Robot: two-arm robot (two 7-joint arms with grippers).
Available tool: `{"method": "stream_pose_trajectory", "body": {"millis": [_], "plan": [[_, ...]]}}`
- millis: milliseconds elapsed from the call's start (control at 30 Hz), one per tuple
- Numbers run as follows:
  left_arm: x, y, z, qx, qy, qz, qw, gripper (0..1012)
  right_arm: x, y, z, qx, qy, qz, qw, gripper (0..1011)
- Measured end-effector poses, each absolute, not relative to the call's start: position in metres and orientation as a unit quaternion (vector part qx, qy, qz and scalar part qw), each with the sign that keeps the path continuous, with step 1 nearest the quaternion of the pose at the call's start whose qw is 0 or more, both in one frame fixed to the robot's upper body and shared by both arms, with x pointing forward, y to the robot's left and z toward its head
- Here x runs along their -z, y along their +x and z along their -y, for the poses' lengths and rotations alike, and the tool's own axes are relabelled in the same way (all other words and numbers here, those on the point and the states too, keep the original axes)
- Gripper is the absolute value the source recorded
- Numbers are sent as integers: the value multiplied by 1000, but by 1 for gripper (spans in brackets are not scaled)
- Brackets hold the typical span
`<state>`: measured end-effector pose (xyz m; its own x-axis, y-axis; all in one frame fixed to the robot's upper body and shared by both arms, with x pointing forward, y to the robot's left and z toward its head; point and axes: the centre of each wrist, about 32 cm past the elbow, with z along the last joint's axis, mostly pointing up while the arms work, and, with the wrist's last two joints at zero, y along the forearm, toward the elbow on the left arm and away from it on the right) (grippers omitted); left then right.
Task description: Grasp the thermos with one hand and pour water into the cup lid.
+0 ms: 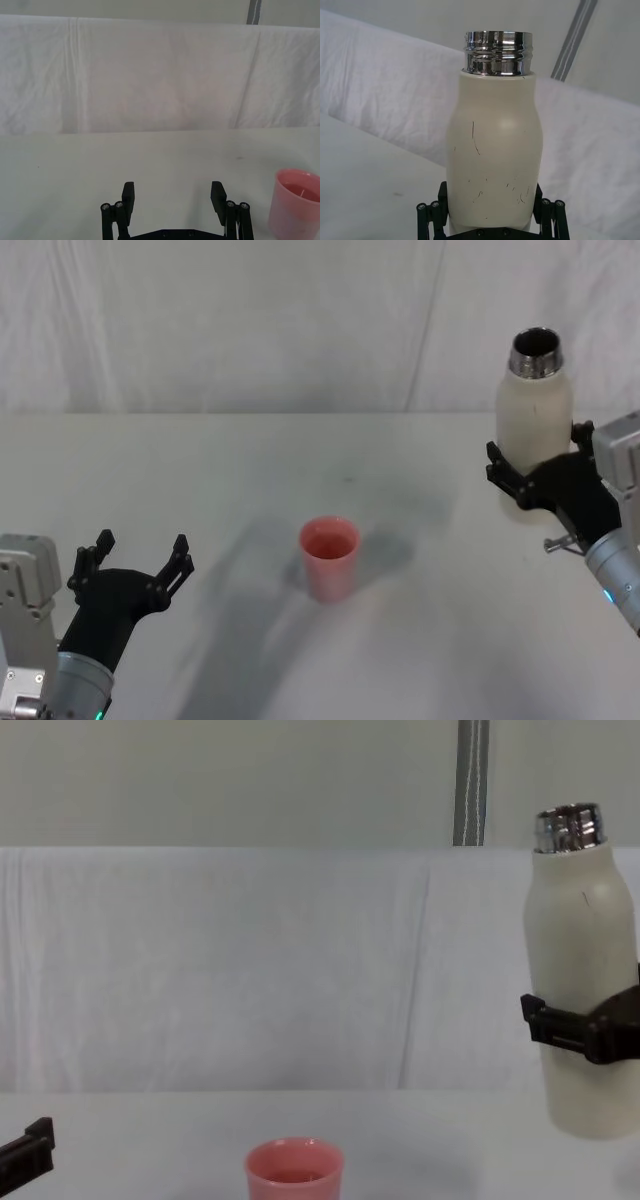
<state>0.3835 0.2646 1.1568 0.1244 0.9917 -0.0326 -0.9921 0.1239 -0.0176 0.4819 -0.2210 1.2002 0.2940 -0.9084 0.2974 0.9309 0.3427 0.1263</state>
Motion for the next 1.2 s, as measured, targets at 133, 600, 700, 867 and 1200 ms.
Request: {"method": "stream_pose_trajectory", "body": {"millis": [133,600,700,867,1200], "plan": [[-1157,384,-265,-662,-17,-6,750,1001,-1195,482,221,576,-29,139,805,962],[-1157,384,-265,-662,-17,-6,750,1001,-1182,483,220,583,-9,88,807,962],[-1157,384,-265,-662,-17,-6,750,1001,-1179,482,220,584,-6,78,808,962],[-1157,384,-265,-662,-17,-6,750,1001,-1172,481,220,585,-8,66,808,962],[-1157,384,-265,-662,-17,-6,750,1001,-1161,481,217,587,-10,50,808,962]]}}
